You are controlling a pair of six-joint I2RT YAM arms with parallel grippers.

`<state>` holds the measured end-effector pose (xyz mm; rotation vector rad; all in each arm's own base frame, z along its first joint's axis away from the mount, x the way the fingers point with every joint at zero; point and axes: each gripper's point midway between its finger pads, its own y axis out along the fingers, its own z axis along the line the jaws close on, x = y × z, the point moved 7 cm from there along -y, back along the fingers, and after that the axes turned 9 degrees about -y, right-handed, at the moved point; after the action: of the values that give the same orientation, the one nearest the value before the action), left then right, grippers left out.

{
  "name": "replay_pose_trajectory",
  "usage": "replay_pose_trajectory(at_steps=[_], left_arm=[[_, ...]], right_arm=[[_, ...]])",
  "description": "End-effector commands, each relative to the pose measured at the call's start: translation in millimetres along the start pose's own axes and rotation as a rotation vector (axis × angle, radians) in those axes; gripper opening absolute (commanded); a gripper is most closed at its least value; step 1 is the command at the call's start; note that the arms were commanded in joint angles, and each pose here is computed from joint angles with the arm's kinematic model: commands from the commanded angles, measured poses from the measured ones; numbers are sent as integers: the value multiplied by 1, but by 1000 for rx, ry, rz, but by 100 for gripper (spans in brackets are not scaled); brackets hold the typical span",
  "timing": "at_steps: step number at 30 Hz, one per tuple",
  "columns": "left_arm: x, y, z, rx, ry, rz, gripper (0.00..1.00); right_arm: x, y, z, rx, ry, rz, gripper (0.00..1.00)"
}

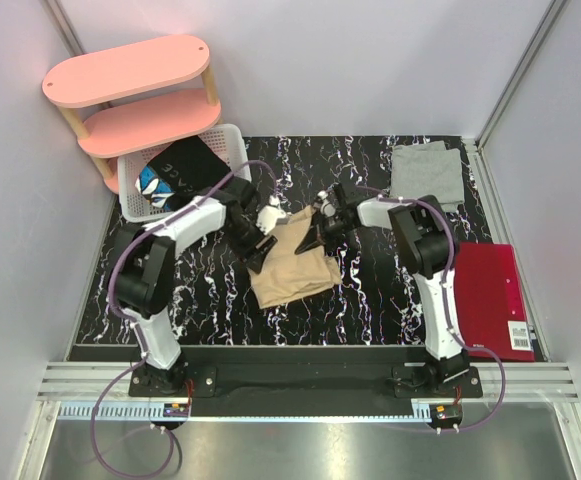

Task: Fold and stack the t-shirts
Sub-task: Neatly place the folded tshirt to the corner

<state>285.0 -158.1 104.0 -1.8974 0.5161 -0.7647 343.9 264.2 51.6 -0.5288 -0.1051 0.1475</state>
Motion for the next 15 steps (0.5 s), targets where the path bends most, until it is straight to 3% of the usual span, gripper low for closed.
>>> replay_pose_trajectory(at_steps=[1,3,7,15], left_arm=[[5,-74,7,106,14,-174,62],[0,-104,9,149,11,-248,63],[-19,-128,5,197,9,-286,64],[-60,-116,2,161,-43,-249,64]], right_arm=[[48,-77,20,-63,16,-241,0],[70,-112,23,-57,7,-331,0],[98,-156,23,-65,6,-429,0],[138,-218,10,-78,15,-549,0]])
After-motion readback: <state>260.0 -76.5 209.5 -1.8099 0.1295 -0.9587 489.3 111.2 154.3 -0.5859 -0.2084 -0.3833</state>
